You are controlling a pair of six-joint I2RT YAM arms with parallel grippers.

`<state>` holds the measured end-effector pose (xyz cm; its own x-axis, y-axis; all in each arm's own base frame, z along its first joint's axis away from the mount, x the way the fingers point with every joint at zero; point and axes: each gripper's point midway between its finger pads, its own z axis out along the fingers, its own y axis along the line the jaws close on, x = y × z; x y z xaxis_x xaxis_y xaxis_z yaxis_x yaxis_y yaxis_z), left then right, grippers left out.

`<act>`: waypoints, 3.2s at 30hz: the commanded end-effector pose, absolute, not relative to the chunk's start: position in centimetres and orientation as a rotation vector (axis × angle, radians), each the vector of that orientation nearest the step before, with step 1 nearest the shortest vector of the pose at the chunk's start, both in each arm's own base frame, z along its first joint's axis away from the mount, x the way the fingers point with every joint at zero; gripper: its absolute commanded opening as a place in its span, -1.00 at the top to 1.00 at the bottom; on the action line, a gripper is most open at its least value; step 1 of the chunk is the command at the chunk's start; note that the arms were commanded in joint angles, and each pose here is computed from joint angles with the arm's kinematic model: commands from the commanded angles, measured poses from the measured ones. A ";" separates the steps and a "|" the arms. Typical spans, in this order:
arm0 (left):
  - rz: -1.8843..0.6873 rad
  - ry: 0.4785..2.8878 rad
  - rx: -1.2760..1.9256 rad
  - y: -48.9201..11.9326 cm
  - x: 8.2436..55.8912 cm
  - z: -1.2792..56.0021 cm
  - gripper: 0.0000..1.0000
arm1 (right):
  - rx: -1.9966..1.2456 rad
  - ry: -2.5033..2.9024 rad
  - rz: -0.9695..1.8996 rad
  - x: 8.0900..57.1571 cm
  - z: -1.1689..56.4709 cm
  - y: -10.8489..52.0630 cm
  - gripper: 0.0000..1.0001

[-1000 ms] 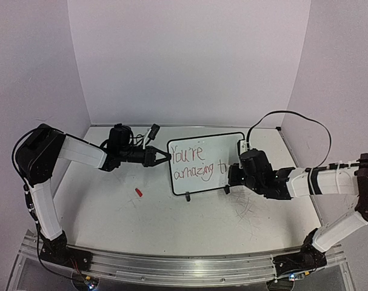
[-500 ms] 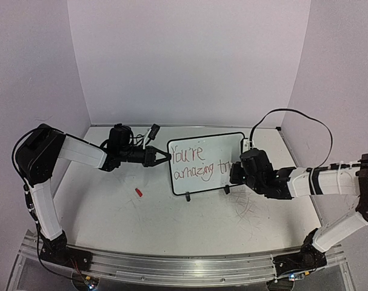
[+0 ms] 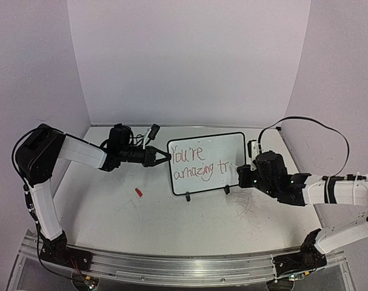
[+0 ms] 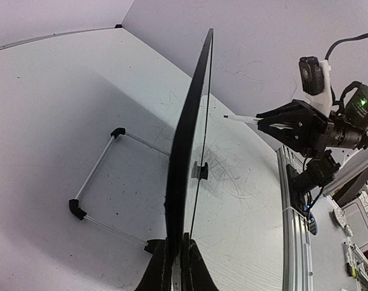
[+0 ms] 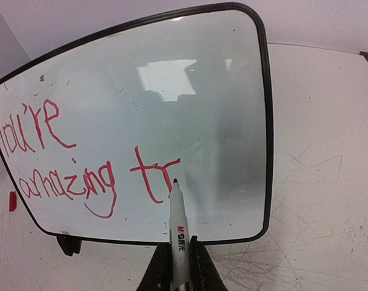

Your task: Write a sentence on the whiteboard

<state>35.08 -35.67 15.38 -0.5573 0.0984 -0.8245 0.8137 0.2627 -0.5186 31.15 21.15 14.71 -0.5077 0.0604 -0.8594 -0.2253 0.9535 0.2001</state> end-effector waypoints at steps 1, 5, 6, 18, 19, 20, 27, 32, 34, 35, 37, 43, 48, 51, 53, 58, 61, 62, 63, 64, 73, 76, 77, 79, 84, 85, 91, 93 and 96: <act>-1.334 1.867 0.855 -35.9 34.3 15.7 1.00 | -0.166 2.061 0.346 31.9 15.3 22.1 1.00; -1.330 1.869 0.855 -36.0 34.5 15.6 1.00 | -0.177 2.061 0.308 32.1 15.1 21.8 1.00; -1.329 1.870 0.854 -36.0 34.5 15.6 1.00 | -0.179 2.062 0.292 32.1 15.0 21.6 1.00; -1.328 1.877 0.855 -36.0 34.6 15.3 1.00 | -0.196 2.048 0.346 31.9 15.0 21.8 1.00; -1.329 1.876 0.856 -36.0 34.6 15.3 1.00 | -0.198 2.046 0.346 31.9 15.1 21.8 1.00; -1.327 1.875 0.856 -36.0 34.6 15.4 1.00 | -0.201 2.047 0.350 31.9 15.1 21.9 1.00; -1.328 1.876 0.857 -36.0 34.6 15.3 1.00 | -0.186 2.059 0.338 32.2 14.9 21.9 1.00; -1.326 1.876 0.857 -36.0 34.6 15.3 1.00 | -0.147 2.045 0.330 32.4 15.0 21.3 1.00; -1.328 1.875 0.859 -36.0 34.6 15.3 1.00 | -0.167 2.053 0.332 32.7 14.8 21.7 1.00; -1.330 1.873 0.860 -36.1 34.6 15.3 1.00 | -0.169 2.056 0.334 32.7 14.7 21.9 1.00; -1.330 1.873 0.861 -36.1 34.6 15.4 1.00 | -0.157 2.048 0.331 32.9 14.9 21.8 1.00; -1.331 1.873 0.863 -36.1 34.6 15.3 1.00 | -0.133 2.027 0.312 33.8 15.6 21.9 1.00; -1.331 1.872 0.865 -36.1 34.5 15.4 1.00 | -0.126 2.025 0.307 34.1 15.6 22.1 1.00; -1.331 1.873 0.864 -36.1 34.5 15.3 1.00 | -0.113 2.025 0.291 34.3 15.5 21.9 1.00; -1.331 1.874 0.864 -36.1 34.6 15.3 1.00 | -0.109 2.031 0.286 34.4 15.3 21.9 1.00; -1.331 1.871 0.866 -36.1 34.6 15.3 1.00 | -0.108 2.065 0.265 34.4 14.3 21.8 1.00; -1.330 1.873 0.866 -36.1 34.6 15.2 1.00 | -0.110 2.078 0.254 34.3 13.8 21.7 1.00; -1.330 1.873 0.866 -36.1 34.6 15.2 1.00 | -0.110 2.082 0.251 34.3 13.7 21.7 1.00; -1.331 1.874 0.866 -36.1 34.5 15.2 1.00 | -0.110 2.086 0.252 34.2 13.6 21.7 1.00; -1.331 1.874 0.866 -36.1 34.5 15.2 1.00 | -0.112 2.091 0.252 34.2 13.4 21.7 1.00; -1.331 1.874 0.866 -36.1 34.6 15.2 1.00 | -0.116 2.139 0.264 33.3 12.0 21.4 1.00; -1.332 1.873 0.867 -36.1 34.5 15.3 1.00 | -0.113 2.156 0.268 33.0 11.3 21.3 1.00; -1.332 1.873 0.867 -36.1 34.5 15.3 1.00 | -0.112 2.160 0.270 32.9 11.1 21.3 1.00; -1.333 1.874 0.867 -36.1 34.5 15.2 1.00 | -0.109 2.167 0.273 32.7 10.9 21.2 1.00; -1.333 1.872 0.868 -36.1 34.5 15.3 1.00 | -0.106 2.175 0.277 32.5 10.6 21.1 1.00; -1.333 1.872 0.868 -36.1 34.5 15.3 1.00 | -0.105 2.176 0.274 32.5 10.5 21.1 1.00; -1.334 1.873 0.868 -36.1 34.5 15.2 1.00 | -0.107 2.191 0.268 32.3 10.0 21.0 1.00; -1.334 1.872 0.869 -36.1 34.5 15.3 1.00 | -0.108 2.196 0.270 32.3 9.9 21.0 1.00; -1.334 1.872 0.868 -36.1 34.5 15.3 1.00 | -0.109 2.201 0.270 32.2 9.7 20.9 1.00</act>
<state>35.04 -35.73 15.44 -0.5459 0.1047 -0.8313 0.8219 0.2596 -0.5071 32.39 21.40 10.78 -0.5782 0.0216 -0.8156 -0.1908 0.9684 0.1609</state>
